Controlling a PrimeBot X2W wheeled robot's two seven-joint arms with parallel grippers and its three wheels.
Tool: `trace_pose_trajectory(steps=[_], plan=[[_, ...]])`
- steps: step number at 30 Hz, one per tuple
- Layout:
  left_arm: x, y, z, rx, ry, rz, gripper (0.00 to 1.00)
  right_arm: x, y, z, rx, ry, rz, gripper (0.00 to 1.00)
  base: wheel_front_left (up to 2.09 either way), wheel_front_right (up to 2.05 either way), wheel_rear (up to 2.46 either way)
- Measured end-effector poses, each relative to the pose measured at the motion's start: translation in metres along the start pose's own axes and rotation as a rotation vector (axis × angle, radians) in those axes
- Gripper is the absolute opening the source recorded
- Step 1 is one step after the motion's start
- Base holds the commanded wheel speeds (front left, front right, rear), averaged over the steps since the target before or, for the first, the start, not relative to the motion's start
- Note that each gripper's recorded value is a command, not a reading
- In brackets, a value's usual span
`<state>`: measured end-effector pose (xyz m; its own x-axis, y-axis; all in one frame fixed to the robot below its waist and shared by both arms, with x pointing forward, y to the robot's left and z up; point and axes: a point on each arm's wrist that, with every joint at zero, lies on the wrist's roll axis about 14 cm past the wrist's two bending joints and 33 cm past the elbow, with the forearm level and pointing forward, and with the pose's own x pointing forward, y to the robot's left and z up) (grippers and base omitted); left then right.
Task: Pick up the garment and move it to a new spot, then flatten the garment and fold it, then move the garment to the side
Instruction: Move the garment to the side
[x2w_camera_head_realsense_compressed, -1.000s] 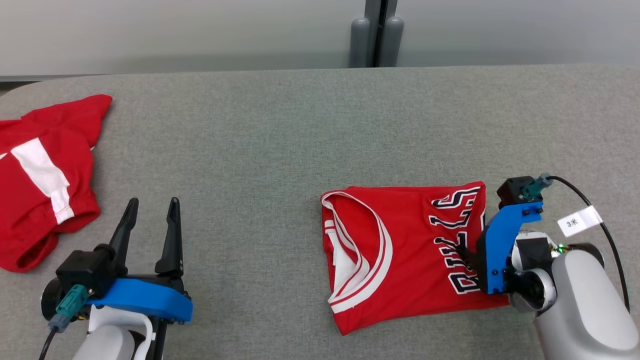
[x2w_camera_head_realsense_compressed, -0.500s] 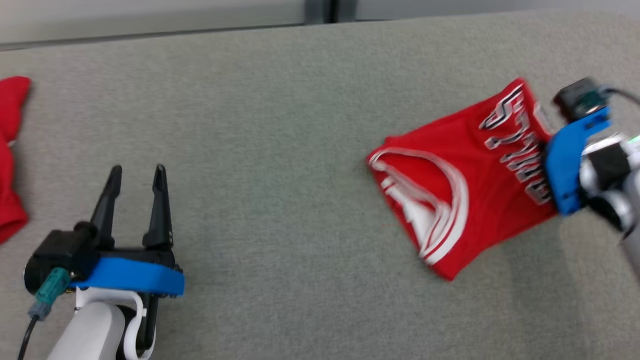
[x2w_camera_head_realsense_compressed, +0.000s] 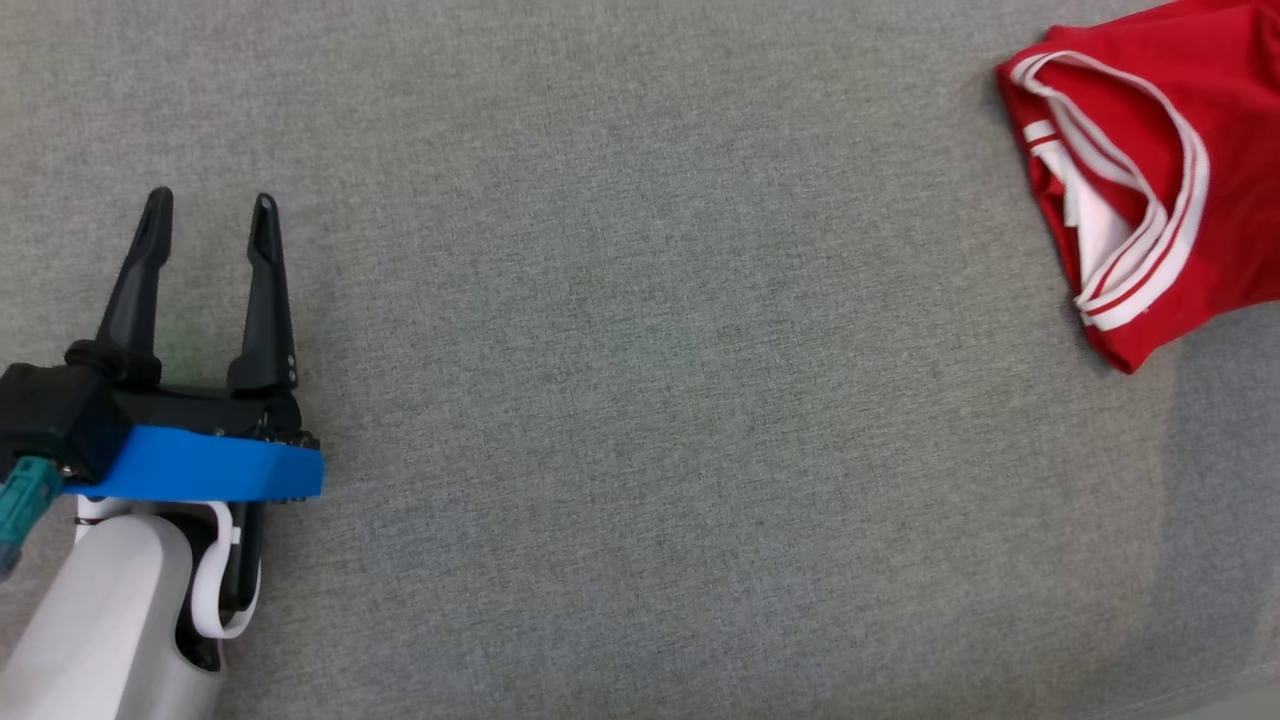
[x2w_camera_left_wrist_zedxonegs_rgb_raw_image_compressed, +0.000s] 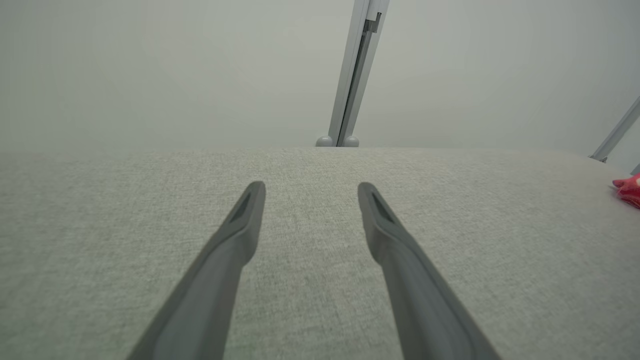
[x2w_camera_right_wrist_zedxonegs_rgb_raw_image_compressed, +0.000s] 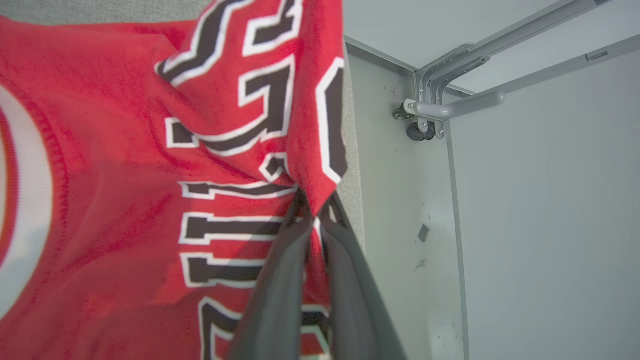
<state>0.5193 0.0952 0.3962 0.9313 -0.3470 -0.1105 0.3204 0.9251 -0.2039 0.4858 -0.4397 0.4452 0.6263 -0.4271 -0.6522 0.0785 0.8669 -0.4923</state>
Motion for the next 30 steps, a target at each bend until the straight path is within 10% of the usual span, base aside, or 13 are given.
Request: trace_pose_trajectory(steps=[16, 18, 19, 20, 30], plan=[[0.006, 0.0, 0.005, 0.024, -0.011, -0.013, 1.0, 0.003, -0.013, -0.023, 0.154, 0.035, -0.086, 0.0, 0.0, 0.0, 0.0], [0.003, -0.001, 0.007, 0.026, -0.011, -0.014, 1.0, 0.001, -0.012, -0.024, 0.168, 0.03, -0.088, 0.34, 0.0, 0.0, 0.0], [0.002, -0.001, 0.009, 0.028, -0.013, -0.013, 1.0, 0.0, -0.009, -0.021, 0.175, 0.017, -0.084, 0.83, 0.0, 0.0, 0.0], [0.001, -0.001, 0.01, 0.027, -0.012, -0.01, 1.0, -0.001, -0.007, -0.019, 0.182, 0.009, -0.081, 1.0, 0.0, 0.0, 0.0], [-0.053, 0.005, 0.042, 0.033, -0.043, 0.073, 1.0, -0.057, 0.034, 0.049, 0.195, -0.322, 0.037, 1.0, 0.0, 0.0, 0.0]])
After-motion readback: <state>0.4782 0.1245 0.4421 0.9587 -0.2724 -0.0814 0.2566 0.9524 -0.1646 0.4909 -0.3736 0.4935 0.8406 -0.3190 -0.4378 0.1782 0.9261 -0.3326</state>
